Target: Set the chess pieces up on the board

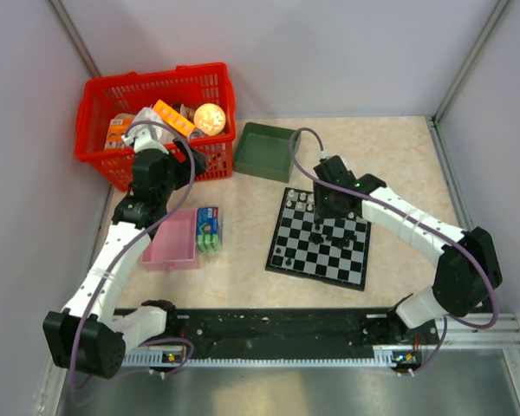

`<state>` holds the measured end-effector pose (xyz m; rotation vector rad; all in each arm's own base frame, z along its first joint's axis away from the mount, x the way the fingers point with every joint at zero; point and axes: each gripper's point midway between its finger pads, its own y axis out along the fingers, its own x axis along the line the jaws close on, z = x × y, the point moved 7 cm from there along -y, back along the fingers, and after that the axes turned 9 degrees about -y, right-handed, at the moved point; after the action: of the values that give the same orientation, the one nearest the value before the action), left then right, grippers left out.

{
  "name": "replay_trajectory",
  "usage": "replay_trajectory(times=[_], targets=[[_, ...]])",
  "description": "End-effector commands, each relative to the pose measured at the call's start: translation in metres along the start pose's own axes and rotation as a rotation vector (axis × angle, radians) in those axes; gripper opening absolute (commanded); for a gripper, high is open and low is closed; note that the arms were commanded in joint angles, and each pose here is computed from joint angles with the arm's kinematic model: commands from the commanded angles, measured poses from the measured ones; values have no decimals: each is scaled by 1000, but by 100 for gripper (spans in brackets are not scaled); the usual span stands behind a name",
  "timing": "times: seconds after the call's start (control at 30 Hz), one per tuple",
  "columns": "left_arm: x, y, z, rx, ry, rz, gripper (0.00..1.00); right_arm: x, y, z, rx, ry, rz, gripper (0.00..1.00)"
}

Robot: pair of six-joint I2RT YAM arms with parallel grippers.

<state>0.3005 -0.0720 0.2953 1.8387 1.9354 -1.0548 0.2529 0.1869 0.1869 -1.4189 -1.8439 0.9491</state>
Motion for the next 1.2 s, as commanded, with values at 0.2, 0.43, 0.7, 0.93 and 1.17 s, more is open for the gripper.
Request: replay_trajectory(times=[0.2, 0.43, 0.7, 0.93, 1.17], targets=[[-13, 3, -11, -34, -11, 59, 98, -22, 13, 11, 53, 44, 41, 38], [-16, 9, -10, -16, -12, 71, 98, -13, 28, -10, 36, -15, 13, 38], [-13, 7, -12, -35, -9, 49, 98, -8, 51, -15, 72, -19, 30, 38], [-13, 10, -11, -27, -2, 47, 98, -8, 60, -20, 68, -17, 45, 33], [-13, 11, -11, -27, 1, 47, 98, -11, 68, -15, 94, -14, 50, 29]])
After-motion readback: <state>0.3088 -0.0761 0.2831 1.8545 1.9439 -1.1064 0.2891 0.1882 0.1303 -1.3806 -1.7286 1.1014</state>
